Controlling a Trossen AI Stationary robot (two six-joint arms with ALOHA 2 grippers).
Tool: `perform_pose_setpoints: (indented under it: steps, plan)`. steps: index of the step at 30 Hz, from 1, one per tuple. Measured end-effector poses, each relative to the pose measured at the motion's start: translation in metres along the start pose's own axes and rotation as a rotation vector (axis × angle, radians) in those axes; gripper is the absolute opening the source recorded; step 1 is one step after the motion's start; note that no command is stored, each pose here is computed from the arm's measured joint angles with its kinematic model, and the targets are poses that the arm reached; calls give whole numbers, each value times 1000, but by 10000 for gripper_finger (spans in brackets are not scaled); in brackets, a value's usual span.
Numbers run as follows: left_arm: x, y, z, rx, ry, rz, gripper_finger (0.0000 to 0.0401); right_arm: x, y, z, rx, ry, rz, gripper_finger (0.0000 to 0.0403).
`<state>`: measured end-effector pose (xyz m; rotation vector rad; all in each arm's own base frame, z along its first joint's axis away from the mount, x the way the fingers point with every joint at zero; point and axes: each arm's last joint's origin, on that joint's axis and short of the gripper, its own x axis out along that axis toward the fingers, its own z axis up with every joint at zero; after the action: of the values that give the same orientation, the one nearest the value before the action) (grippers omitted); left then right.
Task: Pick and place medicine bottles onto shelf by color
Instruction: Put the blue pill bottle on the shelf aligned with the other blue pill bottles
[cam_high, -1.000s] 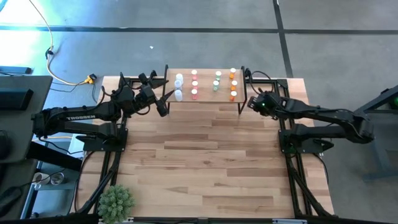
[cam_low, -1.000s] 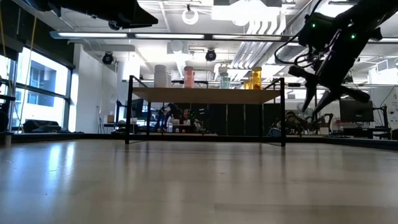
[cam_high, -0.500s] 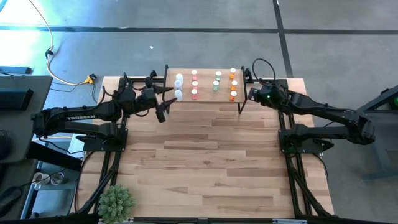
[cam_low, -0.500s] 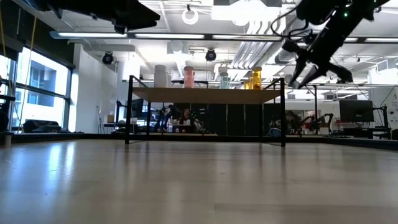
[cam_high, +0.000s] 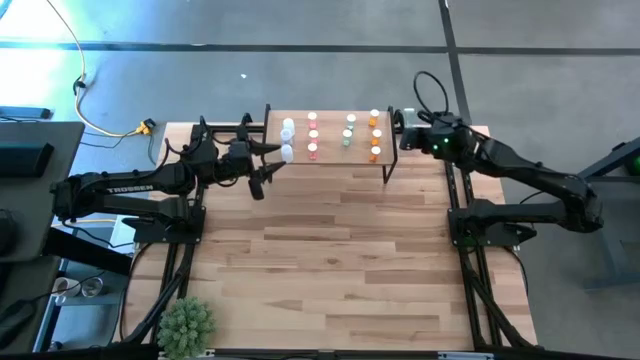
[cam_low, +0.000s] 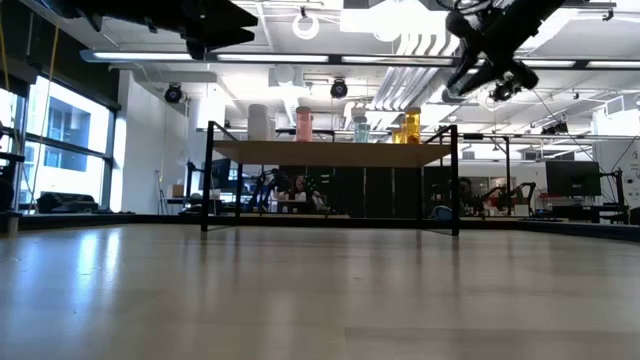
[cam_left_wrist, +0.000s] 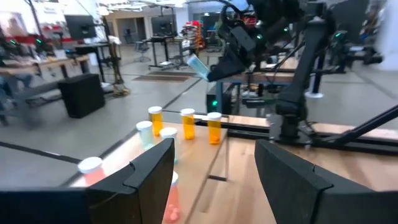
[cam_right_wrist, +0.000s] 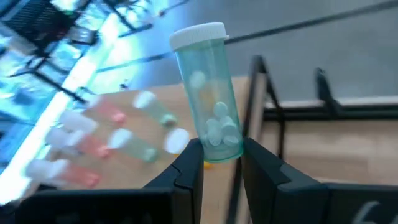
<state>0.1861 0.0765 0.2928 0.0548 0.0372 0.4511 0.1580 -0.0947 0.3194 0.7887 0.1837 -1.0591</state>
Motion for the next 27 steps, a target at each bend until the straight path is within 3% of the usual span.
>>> perform_pose_setpoints:
  steps: [9,18,27]
  plan:
    - [1,-1,1,-135,-10,-43,211,-9,24,18,-127,-44,309,67]
    - [1,-1,15,-217,-165,-80,211,-14,38,22,-223,1,608,67]
    - [29,-5,25,-291,-174,-166,211,-8,64,14,-384,-4,876,67]
